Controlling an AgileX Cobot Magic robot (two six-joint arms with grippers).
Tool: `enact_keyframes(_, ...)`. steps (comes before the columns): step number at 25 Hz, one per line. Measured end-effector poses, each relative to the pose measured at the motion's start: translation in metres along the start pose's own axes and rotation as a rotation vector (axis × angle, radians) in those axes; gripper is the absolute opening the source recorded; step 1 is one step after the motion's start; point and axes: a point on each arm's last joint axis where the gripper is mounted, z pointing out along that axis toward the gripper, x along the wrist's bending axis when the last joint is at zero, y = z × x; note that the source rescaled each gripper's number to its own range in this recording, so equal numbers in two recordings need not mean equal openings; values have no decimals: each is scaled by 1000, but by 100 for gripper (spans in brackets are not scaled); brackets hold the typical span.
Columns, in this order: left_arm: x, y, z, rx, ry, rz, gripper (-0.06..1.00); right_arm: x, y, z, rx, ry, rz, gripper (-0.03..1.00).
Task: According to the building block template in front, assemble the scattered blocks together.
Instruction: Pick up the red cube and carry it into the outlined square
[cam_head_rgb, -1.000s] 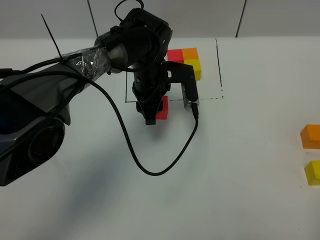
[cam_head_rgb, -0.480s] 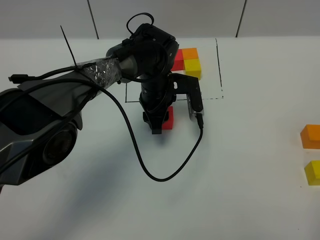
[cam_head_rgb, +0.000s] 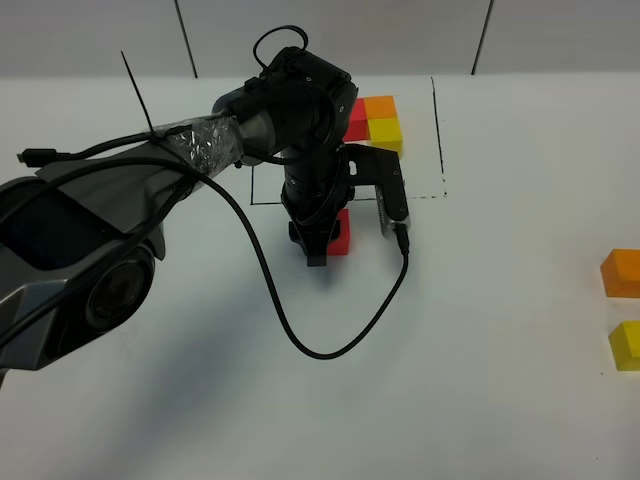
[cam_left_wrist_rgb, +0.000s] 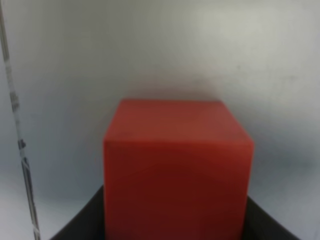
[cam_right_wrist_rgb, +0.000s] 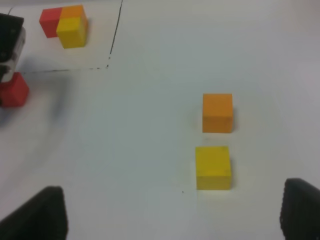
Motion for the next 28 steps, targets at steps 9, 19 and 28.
enact_keyframes(9, 0, 0, 0, 0, 0, 6, 1, 0, 0, 0, 0, 0, 0, 72)
enact_keyframes(19, 0, 0, 5, 8, -8, 8, 1, 0, 0, 0, 0, 0, -1, 72)
enact_keyframes(28, 2, 2, 5, -7, 8, 10, 1, 0, 0, 0, 0, 0, -1, 72)
